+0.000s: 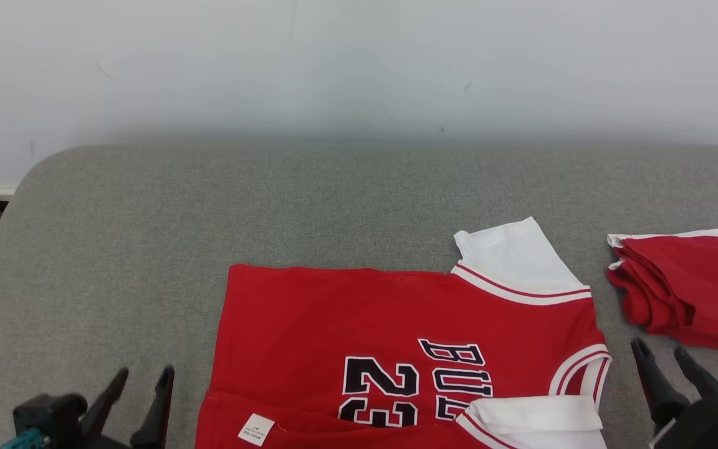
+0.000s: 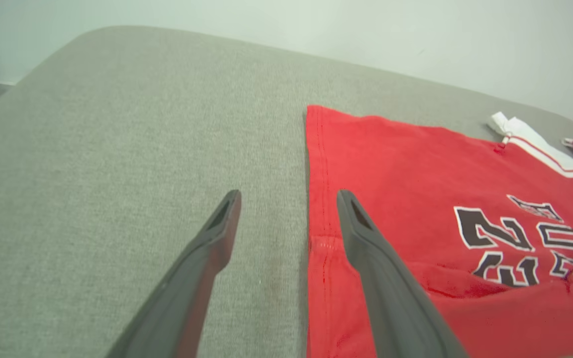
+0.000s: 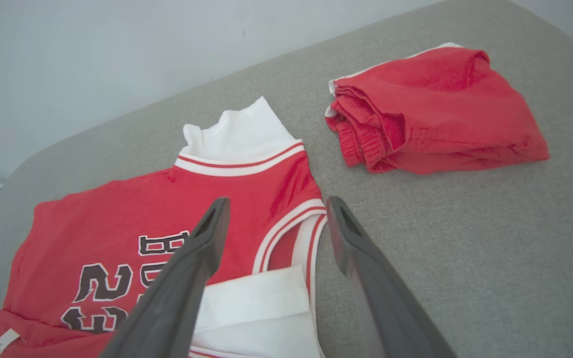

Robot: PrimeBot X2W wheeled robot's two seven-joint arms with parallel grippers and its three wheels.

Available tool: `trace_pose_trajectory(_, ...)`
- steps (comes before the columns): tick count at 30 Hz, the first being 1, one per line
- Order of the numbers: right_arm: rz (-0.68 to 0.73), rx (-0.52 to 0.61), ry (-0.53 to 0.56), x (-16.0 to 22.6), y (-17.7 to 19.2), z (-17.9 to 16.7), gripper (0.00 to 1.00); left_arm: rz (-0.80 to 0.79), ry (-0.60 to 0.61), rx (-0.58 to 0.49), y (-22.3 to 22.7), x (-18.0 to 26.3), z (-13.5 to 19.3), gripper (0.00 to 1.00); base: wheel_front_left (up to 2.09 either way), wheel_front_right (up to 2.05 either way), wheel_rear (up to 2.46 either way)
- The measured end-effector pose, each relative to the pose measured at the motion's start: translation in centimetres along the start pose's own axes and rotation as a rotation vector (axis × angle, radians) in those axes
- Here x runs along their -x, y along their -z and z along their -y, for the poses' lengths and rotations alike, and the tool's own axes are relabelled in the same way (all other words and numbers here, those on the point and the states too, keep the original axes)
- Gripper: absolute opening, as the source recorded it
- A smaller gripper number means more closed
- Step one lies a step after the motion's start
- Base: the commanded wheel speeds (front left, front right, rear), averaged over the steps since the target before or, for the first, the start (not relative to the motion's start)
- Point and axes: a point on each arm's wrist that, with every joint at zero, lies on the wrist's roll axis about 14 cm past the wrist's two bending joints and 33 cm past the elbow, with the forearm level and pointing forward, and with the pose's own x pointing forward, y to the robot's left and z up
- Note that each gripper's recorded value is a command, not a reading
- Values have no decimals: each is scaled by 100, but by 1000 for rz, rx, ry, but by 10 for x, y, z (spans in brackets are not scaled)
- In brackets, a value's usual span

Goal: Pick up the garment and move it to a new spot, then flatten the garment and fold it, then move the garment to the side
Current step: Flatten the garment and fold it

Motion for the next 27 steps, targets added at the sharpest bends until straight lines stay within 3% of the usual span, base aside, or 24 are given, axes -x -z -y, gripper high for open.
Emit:
trace_pose_trajectory(4, 150, 6, -58, -4, -29, -27, 100, 224, -12, -28, -54, 1, 8, 100, 0, 0, 0)
trace_pose_trajectory(10, 289, 17, -113, -6, -53, -48, 100, 412, 6, -44, -97, 8, 24, 100, 0, 0, 0)
trace_pose_trajectory(14, 307, 39, -154, -8, -47, -62, 100, 420, -6, -51, -96, 8, 24, 100, 0, 0, 0)
trace_pose_trajectory(27, 341, 72, -151, -15, -30, -60, 100, 296, -70, -112, -61, -1, 7, 100, 0, 0, 0)
